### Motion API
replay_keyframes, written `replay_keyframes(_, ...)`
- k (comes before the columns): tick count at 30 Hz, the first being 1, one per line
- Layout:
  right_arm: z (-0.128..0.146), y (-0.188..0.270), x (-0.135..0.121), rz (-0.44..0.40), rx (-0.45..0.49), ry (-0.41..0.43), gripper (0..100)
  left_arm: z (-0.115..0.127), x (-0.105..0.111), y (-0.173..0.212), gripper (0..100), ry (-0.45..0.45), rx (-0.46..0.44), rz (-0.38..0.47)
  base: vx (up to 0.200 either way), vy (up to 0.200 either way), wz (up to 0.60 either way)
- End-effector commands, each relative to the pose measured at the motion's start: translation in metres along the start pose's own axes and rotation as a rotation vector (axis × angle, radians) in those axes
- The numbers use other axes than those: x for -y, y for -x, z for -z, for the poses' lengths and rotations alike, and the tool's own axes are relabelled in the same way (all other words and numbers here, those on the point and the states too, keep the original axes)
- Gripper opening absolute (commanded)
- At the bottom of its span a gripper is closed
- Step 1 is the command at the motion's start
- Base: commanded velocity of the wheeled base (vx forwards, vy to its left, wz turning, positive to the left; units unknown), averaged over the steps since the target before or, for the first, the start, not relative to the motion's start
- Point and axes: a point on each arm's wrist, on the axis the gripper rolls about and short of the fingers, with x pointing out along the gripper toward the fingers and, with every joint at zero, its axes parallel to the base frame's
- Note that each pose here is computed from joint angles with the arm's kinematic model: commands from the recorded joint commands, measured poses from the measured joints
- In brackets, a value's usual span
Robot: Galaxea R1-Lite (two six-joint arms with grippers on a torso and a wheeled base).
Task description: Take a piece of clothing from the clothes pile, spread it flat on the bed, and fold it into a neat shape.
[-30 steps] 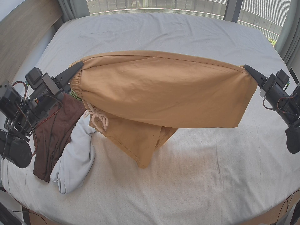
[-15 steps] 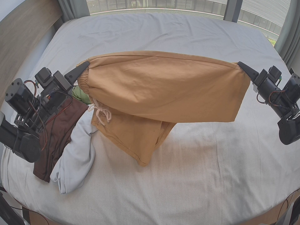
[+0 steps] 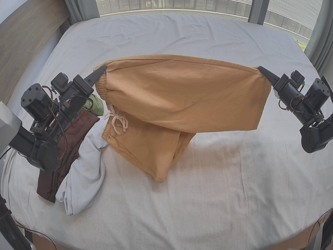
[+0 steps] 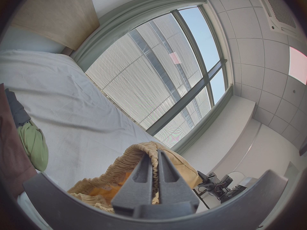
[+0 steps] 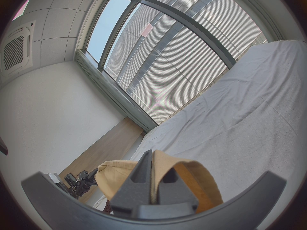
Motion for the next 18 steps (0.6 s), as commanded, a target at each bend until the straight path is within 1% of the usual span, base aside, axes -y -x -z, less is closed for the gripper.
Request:
replay_keyframes(1,0.002,-0.005,0.013,0.011,0.004,0.004,0,0.012,-0.013,-0.013,0,0.003,0.001,-0.014,0.000,0.000,0.00)
replay_keyframes(10,0.003,-0.014,0.029,0.017,0.016,0.013,0,0.022,-0.021,-0.035,0,0.002,0.040,-0.005,0.000,0.000,0.00)
replay_keyframes(12,0.002,-0.018,0.033,0.011,0.023,0.019,0,0.026,-0.026,-0.041,0,0.002,0.059,-0.015,0.000,0.000,0.00)
replay_keyframes(18,0.003,-0.025,0.039,0.014,0.019,0.015,0,0.032,-0.038,-0.053,0,0.005,0.076,-0.037,0.000,0.000,0.00)
